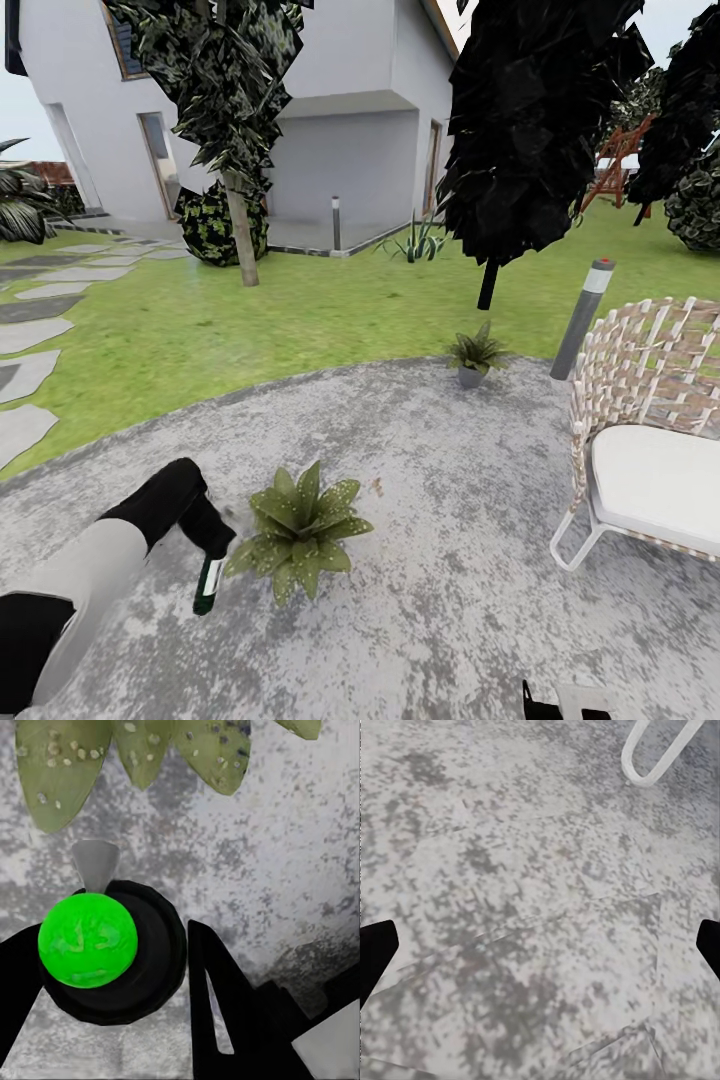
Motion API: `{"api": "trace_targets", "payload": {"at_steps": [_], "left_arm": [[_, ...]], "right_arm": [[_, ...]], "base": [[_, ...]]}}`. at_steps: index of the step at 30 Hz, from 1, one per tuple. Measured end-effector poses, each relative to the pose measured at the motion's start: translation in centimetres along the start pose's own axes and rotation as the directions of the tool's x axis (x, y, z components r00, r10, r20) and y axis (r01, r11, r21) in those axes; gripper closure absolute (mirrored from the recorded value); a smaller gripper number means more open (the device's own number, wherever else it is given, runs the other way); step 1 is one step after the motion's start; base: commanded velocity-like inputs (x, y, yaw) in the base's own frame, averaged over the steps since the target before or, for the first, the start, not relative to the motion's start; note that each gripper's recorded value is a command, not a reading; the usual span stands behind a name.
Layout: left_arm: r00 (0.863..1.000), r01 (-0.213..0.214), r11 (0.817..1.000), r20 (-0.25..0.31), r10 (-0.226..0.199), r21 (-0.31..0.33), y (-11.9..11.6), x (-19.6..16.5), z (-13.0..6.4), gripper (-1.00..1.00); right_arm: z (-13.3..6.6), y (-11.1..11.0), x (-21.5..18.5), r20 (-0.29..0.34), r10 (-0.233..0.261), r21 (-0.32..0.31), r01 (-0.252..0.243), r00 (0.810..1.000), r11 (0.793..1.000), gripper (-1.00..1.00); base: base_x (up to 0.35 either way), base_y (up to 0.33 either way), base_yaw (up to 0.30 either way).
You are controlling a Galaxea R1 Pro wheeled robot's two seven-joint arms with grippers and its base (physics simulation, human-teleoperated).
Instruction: Pick up the pesticide atomizer in the garden and spray insectifuge to fully cover both potted plants in the garden.
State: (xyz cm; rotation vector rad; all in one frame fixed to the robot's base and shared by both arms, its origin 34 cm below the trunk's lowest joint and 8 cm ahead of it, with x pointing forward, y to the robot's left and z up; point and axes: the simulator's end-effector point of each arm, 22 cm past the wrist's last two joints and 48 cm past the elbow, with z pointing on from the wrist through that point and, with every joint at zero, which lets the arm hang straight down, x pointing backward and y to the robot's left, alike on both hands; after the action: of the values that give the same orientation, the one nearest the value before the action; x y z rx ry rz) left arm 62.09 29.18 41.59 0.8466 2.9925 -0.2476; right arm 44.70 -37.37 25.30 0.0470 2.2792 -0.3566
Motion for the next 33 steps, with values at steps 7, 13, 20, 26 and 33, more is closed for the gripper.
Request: {"api": "trace_targets", "payload": {"at_steps": [7,13,20,26,33], "left_arm": [[0.998,-0.047,0.999,-0.041,0.047,-0.007,0.4,-0.3,-1.8,1.00],[0.994,-0.074,0.996,-0.082,0.071,-0.043,0.7,0.2,-1.6,1.00],[0.993,-0.078,0.996,-0.095,0.073,-0.047,0.7,0.6,-1.2,1.00],[0.993,-0.078,0.996,-0.096,0.073,-0.047,0.7,0.7,-1.2,1.00],[0.990,-0.096,0.994,-0.107,0.090,-0.048,0.3,0.7,-1.0,1.00]], "right_arm": [[0.0,-0.1,0.0,0.000,0.000,0.002,0.000,1.000,1.000,-1.00],[0.0,-0.1,0.0,0.000,0.000,0.002,0.000,1.000,1.000,-1.00],[0.0,0.0,0.0,0.001,0.000,0.000,0.000,1.000,1.000,-1.00],[0.0,0.1,-0.1,0.002,0.001,-0.001,-0.001,1.000,1.000,-1.00],[0.0,0.2,-0.2,0.004,0.003,-0.003,-0.003,1.000,1.000,-1.00]], "base": [[0.000,0.000,0.000],[0.126,0.102,0.000],[0.265,0.227,-0.007],[0.081,0.264,-0.217],[0.002,0.022,-0.063]]}}
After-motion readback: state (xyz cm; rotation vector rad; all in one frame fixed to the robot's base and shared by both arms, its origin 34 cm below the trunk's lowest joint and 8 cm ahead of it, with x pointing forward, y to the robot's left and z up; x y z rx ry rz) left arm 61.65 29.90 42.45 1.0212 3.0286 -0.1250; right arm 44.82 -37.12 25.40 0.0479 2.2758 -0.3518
